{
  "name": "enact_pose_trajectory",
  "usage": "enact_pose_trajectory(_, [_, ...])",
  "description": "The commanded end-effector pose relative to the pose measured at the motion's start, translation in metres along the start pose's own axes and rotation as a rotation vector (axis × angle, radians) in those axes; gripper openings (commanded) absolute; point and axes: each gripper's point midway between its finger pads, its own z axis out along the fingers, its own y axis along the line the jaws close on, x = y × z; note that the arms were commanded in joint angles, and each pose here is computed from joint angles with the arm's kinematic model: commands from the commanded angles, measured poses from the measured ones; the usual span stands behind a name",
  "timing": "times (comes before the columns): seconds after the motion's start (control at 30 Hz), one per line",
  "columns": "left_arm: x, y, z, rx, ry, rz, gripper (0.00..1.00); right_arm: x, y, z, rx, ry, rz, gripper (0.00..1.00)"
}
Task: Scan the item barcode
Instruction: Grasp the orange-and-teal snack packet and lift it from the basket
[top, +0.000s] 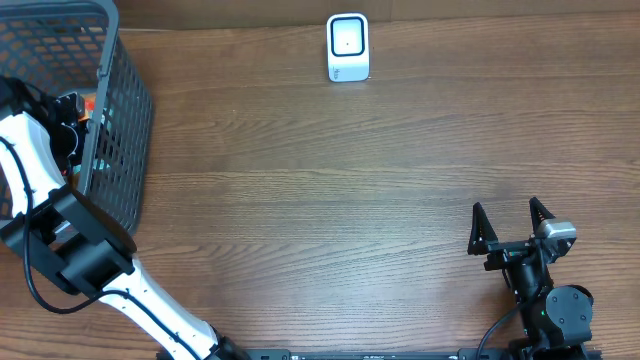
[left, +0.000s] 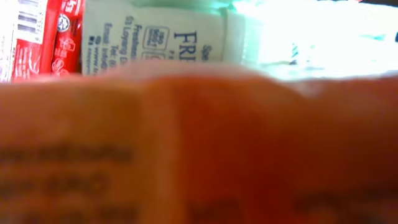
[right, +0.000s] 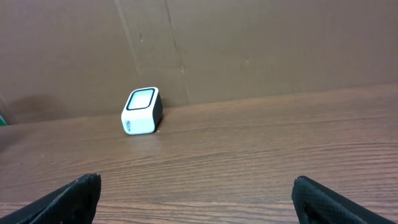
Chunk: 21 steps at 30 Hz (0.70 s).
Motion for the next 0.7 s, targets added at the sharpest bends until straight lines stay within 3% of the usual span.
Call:
enact_pose_trajectory(0.0, [-0.026,0.003,-0.029,-0.023,-0.088,0.008,0.49,0.002,-0.002,0.000,0.005,-0.004,-0.004,1.00])
enact_pose_trajectory(0.37, [-0.060,-0.005,-0.129,-0.068,-0.261,-0.033,0.47,0.002,-0.002,0.000,0.005,-0.004,-0.004,1.00])
enact_pose_trajectory(0.67, [-0.064,-0.053,-0.278,-0.074,-0.580,-0.040,0.47,0.002,-0.002,0.000,0.005,-0.004,-0.004,1.00])
